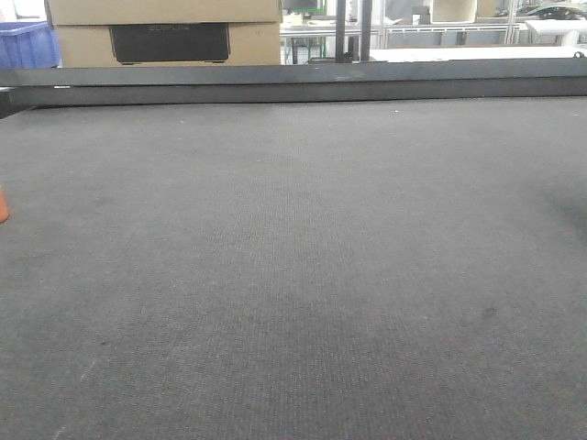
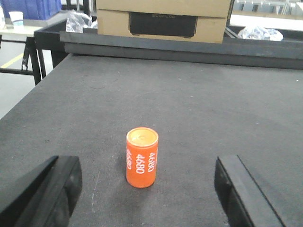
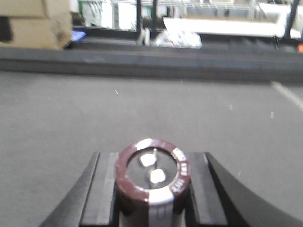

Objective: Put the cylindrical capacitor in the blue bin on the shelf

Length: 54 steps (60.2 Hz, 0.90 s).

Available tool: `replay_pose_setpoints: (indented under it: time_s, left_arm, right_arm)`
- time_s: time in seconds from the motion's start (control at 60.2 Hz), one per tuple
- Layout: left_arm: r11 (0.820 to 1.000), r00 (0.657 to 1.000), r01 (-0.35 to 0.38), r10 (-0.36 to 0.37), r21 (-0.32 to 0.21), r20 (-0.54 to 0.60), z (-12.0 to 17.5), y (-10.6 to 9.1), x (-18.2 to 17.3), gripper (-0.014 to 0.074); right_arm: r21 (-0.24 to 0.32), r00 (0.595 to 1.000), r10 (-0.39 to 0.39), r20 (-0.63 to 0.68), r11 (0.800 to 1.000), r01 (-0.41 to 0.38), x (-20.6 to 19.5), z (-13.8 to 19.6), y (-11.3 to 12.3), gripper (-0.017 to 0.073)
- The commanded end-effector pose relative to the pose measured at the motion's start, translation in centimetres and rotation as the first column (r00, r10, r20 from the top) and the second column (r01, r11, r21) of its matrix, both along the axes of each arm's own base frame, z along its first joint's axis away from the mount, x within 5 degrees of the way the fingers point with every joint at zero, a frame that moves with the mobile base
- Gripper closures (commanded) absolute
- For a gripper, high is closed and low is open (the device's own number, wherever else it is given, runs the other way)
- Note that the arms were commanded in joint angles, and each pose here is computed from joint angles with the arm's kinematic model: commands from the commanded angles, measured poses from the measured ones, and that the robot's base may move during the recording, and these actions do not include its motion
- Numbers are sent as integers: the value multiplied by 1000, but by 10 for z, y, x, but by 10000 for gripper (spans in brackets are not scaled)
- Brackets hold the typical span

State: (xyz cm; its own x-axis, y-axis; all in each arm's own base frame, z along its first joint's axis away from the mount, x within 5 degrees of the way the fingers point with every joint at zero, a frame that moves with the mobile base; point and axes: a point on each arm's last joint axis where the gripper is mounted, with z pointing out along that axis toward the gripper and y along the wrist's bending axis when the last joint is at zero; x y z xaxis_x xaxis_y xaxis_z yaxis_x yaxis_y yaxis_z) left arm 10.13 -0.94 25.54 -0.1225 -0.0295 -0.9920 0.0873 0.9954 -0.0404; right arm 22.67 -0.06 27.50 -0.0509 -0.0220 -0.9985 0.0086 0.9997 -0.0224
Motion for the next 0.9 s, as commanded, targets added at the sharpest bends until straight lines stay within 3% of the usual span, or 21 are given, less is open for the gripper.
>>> replay_pose_setpoints:
  time_s: [0.0, 0.282, 0.515, 0.88]
  left_arm:
    - [1000, 1000, 9, -9, -1, 25, -9, -1, 6, 117]
    - [1000, 999, 12, -12, 2, -31, -26, -6, 45, 117]
    - [1000, 999, 16, -16, 0, -42, -53, -10, 83, 117]
    - [999, 984, 46, -41, 26, -171, -80, -20, 159, 117]
  right_arm:
    - [-11, 999, 8, 34, 1000, -7, -15, 16, 1, 690]
    - [-11, 991, 8, 133, 1000, -7, -47, 44, 1, 690]
    - [-11, 992, 9, 130, 1000, -7, -49, 44, 1, 690]
    - [-11, 992, 9, 123, 1000, -7, -49, 43, 1, 690]
